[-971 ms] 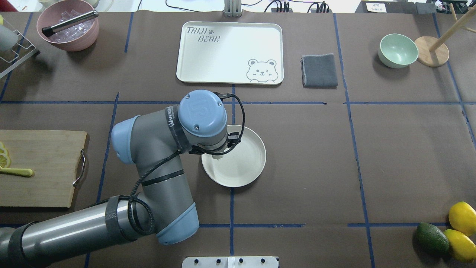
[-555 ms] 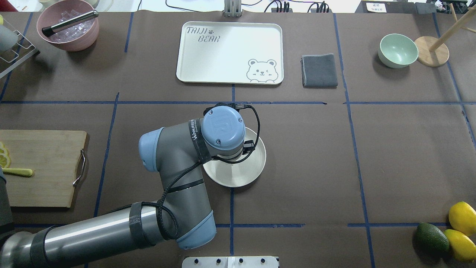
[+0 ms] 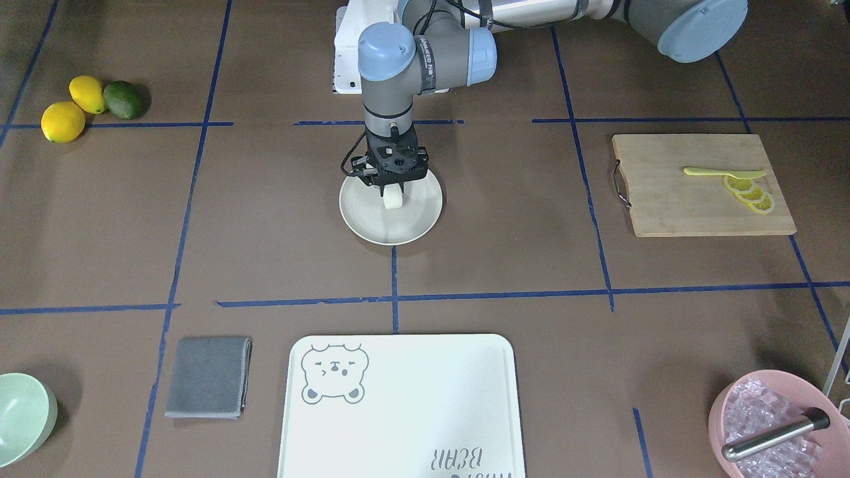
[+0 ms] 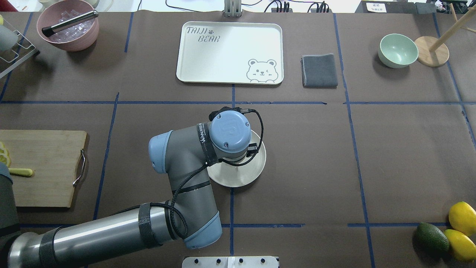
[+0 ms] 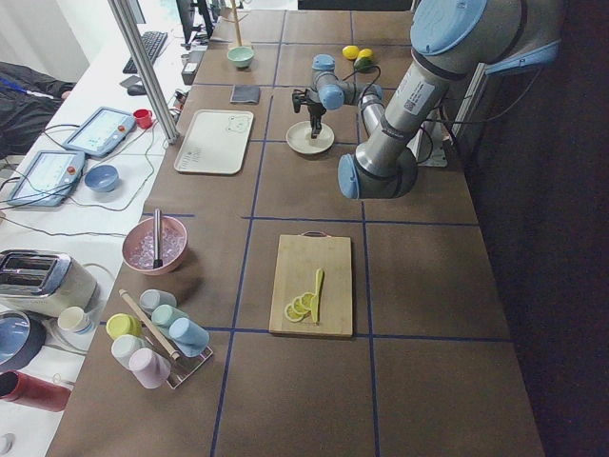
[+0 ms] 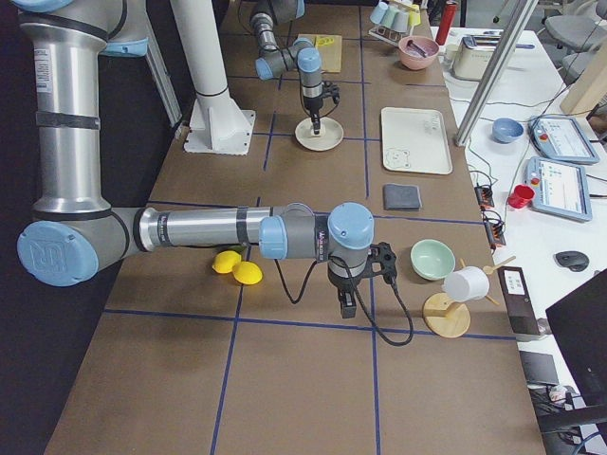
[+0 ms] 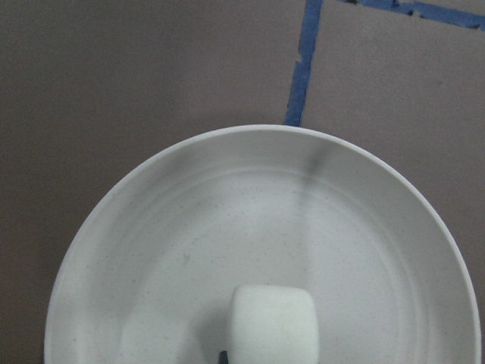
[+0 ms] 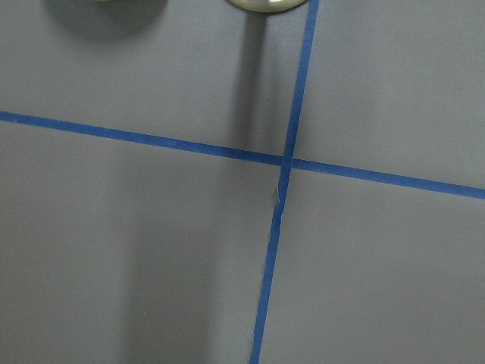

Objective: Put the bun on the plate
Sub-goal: 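Lower the bun onto the plate and open the left gripper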

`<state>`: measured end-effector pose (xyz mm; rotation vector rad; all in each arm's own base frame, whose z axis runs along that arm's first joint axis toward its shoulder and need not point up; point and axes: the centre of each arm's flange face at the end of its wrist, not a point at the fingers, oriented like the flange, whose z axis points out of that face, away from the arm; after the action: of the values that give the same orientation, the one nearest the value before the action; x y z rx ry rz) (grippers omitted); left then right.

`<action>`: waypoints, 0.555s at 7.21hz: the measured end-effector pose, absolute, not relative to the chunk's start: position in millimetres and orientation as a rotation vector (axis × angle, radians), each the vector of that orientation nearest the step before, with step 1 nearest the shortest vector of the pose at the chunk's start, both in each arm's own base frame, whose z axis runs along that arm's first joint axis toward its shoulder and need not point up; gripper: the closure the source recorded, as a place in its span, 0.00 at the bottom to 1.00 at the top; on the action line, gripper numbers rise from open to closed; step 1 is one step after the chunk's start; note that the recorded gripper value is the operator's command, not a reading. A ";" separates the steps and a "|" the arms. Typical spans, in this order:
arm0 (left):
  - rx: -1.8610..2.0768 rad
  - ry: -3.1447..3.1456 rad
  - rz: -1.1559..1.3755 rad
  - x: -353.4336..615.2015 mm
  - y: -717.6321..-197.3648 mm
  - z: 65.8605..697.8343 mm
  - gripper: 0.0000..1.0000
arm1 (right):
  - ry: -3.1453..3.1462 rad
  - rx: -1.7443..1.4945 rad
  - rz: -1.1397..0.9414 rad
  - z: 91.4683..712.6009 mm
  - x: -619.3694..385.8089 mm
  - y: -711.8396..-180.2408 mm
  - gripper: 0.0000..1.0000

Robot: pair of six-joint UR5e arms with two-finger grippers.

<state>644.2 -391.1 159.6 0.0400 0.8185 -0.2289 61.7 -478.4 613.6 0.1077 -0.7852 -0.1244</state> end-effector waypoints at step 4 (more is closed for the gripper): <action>0.061 0.820 -0.193 638.4 -393.5 158.4 0.01 | -0.786 0.110 -0.113 612.8 65.5 -477.9 0.00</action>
<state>638.4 -393.5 158.4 0.0608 0.8201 -0.1926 65.5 -477.9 612.8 0.1102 -0.7860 -0.1125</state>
